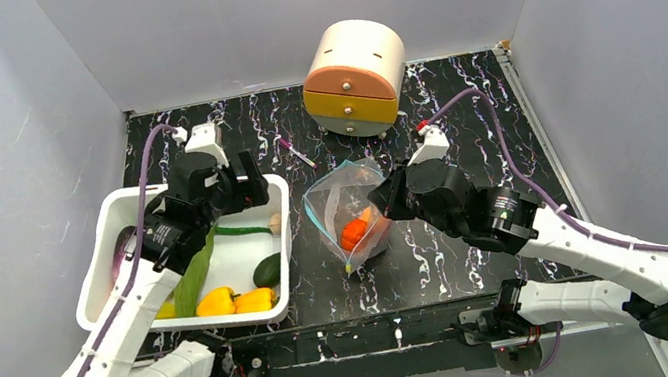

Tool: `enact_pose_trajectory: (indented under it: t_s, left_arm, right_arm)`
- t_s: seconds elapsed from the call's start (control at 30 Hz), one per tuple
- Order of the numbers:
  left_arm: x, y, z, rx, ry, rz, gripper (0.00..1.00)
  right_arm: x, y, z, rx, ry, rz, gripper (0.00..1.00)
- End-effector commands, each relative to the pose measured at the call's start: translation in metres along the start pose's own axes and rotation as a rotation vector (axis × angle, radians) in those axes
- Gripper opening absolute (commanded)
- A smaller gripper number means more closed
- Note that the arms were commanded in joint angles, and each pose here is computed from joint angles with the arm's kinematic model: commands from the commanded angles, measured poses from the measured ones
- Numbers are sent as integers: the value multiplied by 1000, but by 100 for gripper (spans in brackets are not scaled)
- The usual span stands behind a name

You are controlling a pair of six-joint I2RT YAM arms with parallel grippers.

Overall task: Place the food in the zip-top bag and seal the zipper
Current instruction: Pick up the fake vegetable from the bin.

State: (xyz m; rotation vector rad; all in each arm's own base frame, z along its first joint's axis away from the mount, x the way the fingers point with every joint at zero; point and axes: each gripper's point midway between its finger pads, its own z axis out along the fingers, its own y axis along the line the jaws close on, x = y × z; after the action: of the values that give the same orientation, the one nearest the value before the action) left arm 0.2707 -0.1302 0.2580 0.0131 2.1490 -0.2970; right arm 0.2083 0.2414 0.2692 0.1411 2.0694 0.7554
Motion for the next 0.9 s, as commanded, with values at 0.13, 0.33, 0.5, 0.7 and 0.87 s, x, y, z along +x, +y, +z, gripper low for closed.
enact_pose_trajectory:
  t_s: [0.13, 0.33, 0.5, 0.7, 0.87]
  left_arm:
    - [4, 68, 10, -239, 22, -73, 88]
    - [11, 118, 10, -392, 1, -143, 86]
    - [30, 145, 15, -458, 22, -214, 85]
    - [71, 168, 34, -479, 138, -341, 85]
    - [96, 186, 42, -516, 197, -444, 90]
  right_arm:
    - [-15, 6, -10, -48, -61, 22, 0]
    - [-20, 11, -12, -55, -64, -15, 0]
    - [-18, 9, -14, -66, -65, -14, 0]
    - [-18, 6, -17, -66, -70, -15, 0]
    - [-19, 4, -20, -66, -72, -18, 0]
